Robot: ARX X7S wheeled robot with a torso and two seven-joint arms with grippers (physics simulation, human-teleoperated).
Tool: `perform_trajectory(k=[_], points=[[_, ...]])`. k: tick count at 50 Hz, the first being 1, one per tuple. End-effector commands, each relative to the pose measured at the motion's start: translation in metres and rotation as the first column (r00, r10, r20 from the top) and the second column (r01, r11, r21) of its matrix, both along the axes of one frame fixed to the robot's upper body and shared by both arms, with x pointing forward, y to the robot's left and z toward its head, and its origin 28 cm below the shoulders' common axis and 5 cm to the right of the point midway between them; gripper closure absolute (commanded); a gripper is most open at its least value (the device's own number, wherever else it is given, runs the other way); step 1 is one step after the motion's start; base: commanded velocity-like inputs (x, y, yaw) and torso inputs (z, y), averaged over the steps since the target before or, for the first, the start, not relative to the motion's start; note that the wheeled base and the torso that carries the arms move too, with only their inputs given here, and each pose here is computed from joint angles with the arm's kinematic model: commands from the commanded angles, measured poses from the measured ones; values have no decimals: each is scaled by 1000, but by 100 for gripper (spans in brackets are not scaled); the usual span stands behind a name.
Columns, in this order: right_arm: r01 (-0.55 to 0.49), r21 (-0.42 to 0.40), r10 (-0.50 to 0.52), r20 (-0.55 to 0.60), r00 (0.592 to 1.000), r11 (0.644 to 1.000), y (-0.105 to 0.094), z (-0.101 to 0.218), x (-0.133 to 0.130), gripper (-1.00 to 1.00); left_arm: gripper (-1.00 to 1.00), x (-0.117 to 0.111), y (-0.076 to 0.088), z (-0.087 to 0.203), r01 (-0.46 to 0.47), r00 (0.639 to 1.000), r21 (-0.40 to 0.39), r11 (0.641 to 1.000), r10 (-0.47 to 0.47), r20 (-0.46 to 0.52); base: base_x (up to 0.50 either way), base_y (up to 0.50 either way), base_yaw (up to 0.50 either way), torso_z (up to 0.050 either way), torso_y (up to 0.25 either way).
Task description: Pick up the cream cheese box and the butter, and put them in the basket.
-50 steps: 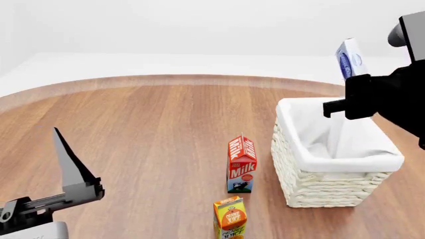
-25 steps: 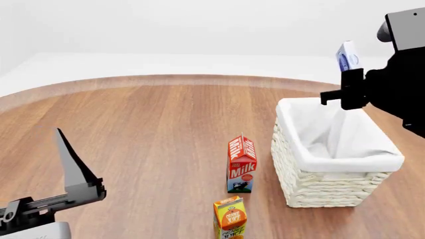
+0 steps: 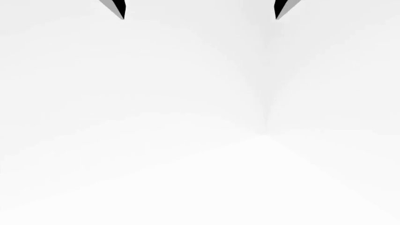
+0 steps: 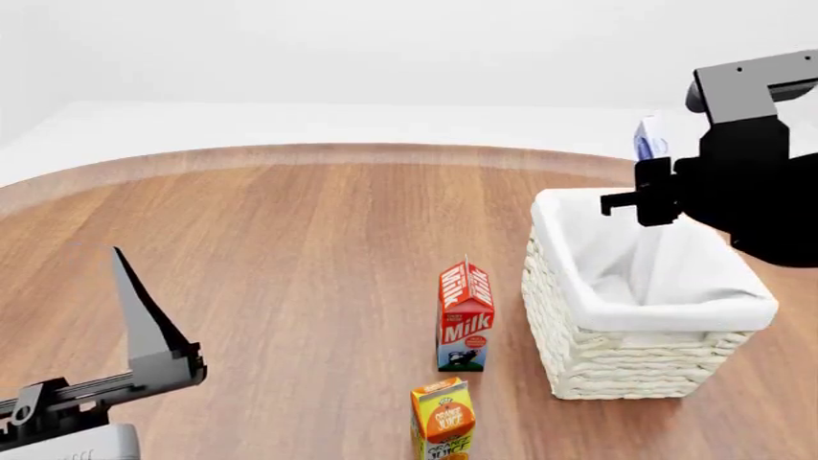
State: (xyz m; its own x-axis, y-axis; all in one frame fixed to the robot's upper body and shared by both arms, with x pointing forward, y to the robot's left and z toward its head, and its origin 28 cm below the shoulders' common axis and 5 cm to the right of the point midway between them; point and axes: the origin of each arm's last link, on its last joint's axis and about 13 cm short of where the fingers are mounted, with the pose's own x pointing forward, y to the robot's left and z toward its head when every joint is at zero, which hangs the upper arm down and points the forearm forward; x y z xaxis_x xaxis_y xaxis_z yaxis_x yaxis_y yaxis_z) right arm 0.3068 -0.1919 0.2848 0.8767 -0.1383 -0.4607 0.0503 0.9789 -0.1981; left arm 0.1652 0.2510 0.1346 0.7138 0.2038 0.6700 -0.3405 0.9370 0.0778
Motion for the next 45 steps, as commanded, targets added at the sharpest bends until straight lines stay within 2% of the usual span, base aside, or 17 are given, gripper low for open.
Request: perform_trajectory(k=[1,11,18,40,45], points=[[38,-38,-39,-23,999,999,-9,-13,13,100,-100,0,0,-1,1,1000,-1,1000,-1,-3,0,0,0,0,0],[68,-52,-71,-49,996,996,-17,-27,13,100,-100,1,0,-1,4,1000,1,1000,-4,-7,0,0,0,0,1],[54,-48,-58,-77,995,997,-17,-40,15,100,-100,1,-1,-2,5,1000,2,1000,-5,-9,0,0,0,0,0],[106,-46,-111,-107,988,993,-28,-58,26,100,-100,2,-1,-3,7,1000,5,1000,-7,-12,0,0,0,0,1],[90,-45,-95,-123,988,995,-26,-65,26,100,-100,2,-2,-3,9,1000,5,1000,-9,-14,0,0,0,0,0]])
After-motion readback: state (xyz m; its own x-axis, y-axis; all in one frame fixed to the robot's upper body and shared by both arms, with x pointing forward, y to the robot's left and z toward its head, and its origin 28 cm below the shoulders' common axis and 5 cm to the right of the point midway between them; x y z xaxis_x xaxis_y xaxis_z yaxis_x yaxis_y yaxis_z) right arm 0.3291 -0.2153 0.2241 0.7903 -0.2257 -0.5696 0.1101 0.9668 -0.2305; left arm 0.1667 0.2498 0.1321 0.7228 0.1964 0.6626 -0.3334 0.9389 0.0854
